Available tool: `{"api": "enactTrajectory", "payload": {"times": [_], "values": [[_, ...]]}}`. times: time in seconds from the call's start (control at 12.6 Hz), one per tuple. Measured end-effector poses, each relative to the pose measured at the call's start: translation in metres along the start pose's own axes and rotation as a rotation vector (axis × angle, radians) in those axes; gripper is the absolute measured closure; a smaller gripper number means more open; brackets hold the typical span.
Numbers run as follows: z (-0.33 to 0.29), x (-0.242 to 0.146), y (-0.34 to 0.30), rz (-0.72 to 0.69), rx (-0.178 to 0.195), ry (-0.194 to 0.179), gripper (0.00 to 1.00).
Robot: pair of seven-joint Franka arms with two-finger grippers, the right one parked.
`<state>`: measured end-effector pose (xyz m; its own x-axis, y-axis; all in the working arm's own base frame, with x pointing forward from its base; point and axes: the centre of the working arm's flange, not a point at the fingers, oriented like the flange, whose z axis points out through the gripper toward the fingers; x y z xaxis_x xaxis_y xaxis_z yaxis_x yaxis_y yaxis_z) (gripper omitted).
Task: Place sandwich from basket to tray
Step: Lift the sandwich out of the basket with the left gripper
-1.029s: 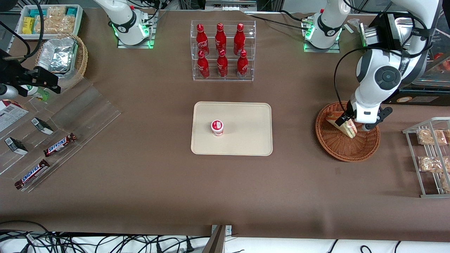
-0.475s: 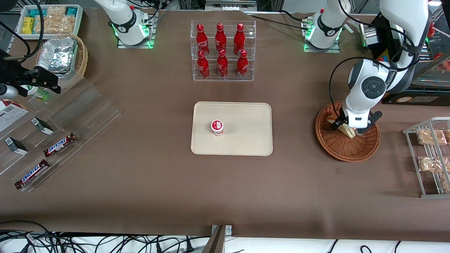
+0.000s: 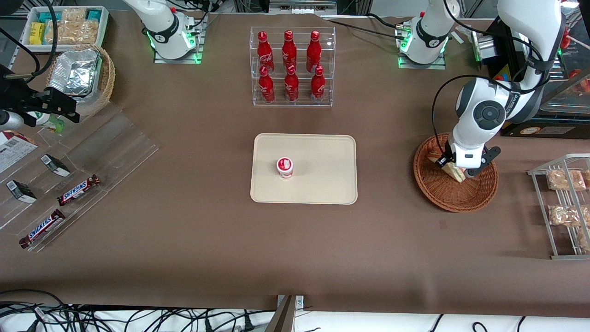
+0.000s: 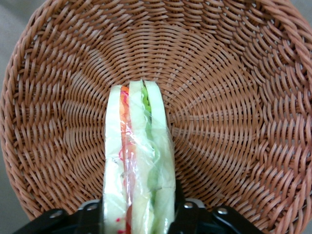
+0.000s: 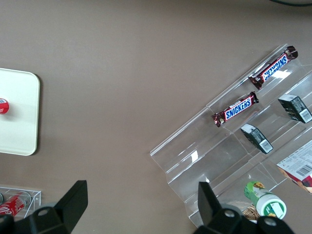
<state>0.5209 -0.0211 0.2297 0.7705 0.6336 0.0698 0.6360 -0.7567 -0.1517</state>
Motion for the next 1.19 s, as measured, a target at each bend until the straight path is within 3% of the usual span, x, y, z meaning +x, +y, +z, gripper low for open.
{"api": "enactTrajectory", "payload": {"times": [0.16, 0.63, 0.95, 1.19], "values": [[-0.002, 0.002, -0.002, 0.036, 0.015, -0.008, 0.74], [-0.079, 0.045, 0.012, 0.098, 0.089, -0.014, 0.79], [-0.169, 0.079, 0.02, 0.175, 0.069, -0.051, 0.83], [-0.223, 0.088, 0.028, 0.257, -0.005, -0.06, 0.83]]}}
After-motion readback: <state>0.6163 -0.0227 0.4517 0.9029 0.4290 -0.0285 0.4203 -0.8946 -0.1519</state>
